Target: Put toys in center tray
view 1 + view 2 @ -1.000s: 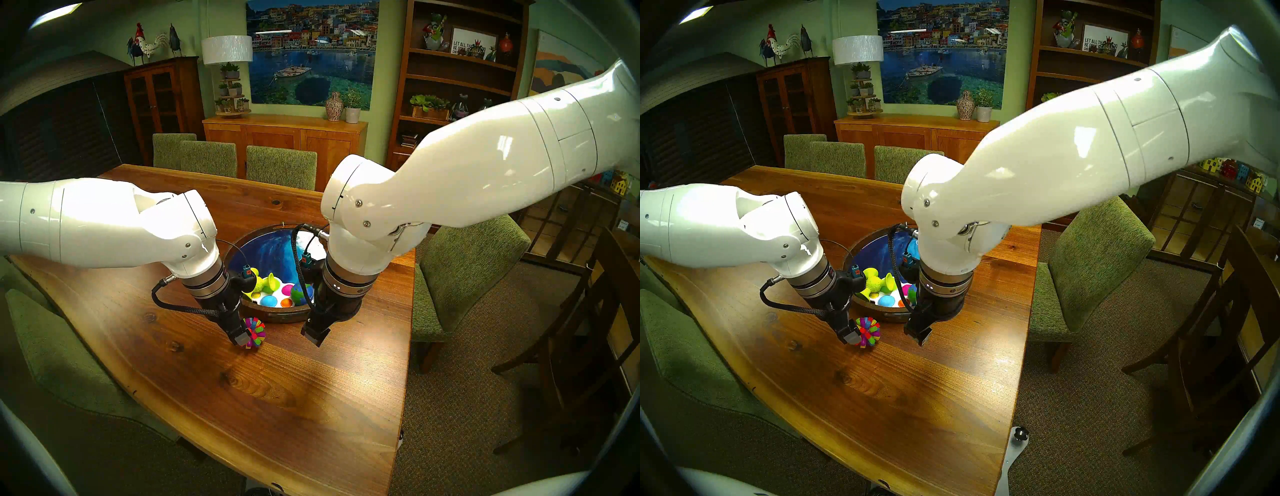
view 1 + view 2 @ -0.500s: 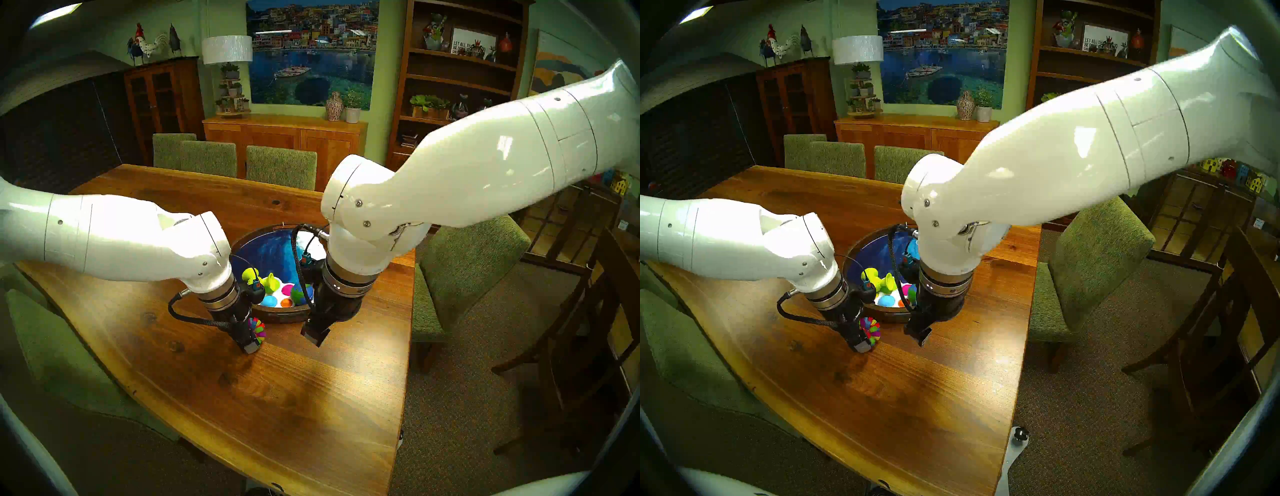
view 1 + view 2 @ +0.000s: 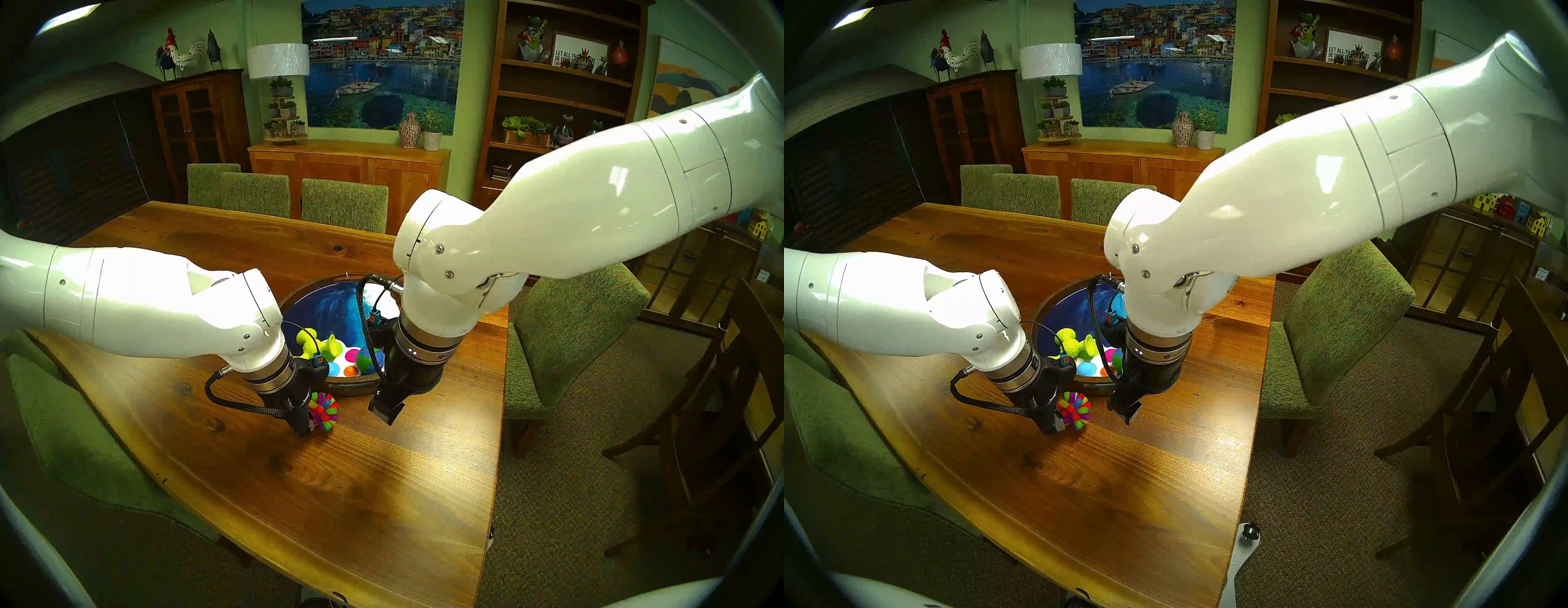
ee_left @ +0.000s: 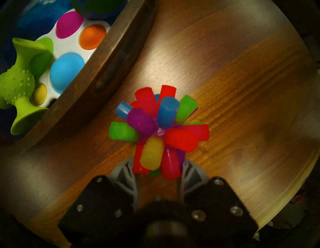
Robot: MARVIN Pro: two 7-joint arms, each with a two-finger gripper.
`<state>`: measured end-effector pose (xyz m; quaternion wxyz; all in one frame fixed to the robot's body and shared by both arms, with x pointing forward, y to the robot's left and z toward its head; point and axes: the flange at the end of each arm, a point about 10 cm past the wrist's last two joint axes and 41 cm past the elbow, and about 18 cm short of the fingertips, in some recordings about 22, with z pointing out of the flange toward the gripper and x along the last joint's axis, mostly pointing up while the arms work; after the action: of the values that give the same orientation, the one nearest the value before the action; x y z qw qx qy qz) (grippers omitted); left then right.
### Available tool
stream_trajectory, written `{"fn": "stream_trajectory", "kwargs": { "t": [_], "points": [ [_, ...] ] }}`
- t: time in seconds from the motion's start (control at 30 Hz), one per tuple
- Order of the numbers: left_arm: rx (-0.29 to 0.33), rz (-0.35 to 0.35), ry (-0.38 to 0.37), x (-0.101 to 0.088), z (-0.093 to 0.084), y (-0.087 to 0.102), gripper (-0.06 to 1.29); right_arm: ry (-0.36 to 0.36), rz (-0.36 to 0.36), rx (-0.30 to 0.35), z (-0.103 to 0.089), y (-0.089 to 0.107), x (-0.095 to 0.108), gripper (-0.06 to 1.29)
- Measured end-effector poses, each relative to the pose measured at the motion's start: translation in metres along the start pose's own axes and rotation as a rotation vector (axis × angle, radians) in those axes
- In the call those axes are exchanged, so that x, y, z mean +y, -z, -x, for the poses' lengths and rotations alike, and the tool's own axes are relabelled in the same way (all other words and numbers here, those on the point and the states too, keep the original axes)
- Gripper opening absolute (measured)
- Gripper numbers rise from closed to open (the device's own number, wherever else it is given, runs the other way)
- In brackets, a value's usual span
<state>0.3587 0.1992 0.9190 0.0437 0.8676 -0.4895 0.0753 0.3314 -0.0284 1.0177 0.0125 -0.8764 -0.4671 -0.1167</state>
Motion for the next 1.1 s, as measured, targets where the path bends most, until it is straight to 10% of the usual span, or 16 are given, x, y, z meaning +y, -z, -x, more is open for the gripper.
{"fn": "stream_trajectory", "kwargs": {
  "t": [0.63,1.1],
  "points": [
    [0.120,-0.081,0.067,-0.039,-0.027,0.068,0.28,0.000,0.000,0.000,0.000,0.000,0.000,1.22],
    [0.157,-0.148,0.136,-0.085,-0.071,0.060,0.25,0.000,0.000,0.000,0.000,0.000,0.000,1.22]
  ]
}}
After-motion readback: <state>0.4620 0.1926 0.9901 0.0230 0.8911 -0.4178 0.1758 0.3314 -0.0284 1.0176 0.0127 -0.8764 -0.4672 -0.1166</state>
